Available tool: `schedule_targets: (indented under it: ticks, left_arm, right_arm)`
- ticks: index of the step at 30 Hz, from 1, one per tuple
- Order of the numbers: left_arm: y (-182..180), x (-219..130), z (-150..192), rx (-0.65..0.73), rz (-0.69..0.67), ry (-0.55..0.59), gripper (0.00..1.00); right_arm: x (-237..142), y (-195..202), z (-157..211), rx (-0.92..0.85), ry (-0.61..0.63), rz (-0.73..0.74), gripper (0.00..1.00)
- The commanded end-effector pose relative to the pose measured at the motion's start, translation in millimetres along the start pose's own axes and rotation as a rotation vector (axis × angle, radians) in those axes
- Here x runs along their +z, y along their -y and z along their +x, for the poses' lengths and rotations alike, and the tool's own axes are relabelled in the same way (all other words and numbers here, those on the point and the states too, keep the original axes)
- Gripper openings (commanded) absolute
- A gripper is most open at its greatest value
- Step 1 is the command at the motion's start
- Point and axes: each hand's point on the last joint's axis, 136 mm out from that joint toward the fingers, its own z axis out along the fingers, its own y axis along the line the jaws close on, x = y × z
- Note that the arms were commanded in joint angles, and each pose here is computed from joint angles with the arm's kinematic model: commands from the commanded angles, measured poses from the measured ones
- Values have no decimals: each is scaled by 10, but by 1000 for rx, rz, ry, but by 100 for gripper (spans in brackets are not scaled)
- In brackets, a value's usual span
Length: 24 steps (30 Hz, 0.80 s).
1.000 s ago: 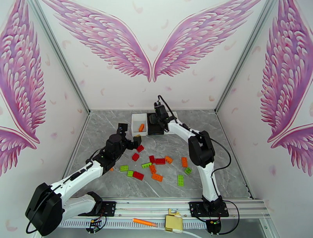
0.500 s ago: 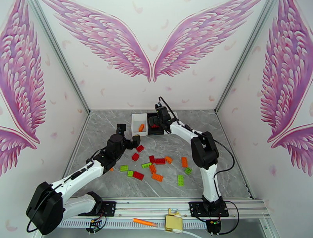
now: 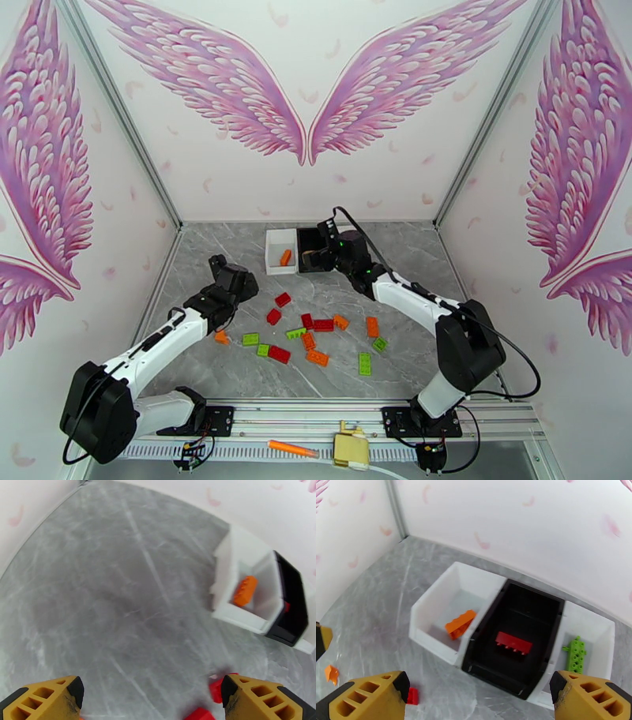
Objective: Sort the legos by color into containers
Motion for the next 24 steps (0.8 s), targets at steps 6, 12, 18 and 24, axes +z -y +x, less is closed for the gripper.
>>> schedule_targets:
  ticks: [6, 12, 18, 24]
  left_arm:
    - [-649, -32, 465, -299, -259, -132, 95]
    - [-935, 30, 730, -459, -332, -181, 94]
    - [-958, 84, 896, -539, -334, -231, 90]
    - [-952, 171, 1013, -586, -320, -268, 85]
  right_arm:
    - [42, -447, 33, -71, 13, -152, 99]
    - [131, -418, 55, -91, -12, -125, 99]
    - [154, -424, 76, -92, -21, -124, 99]
    - [167, -414, 121, -88, -35, -113, 99]
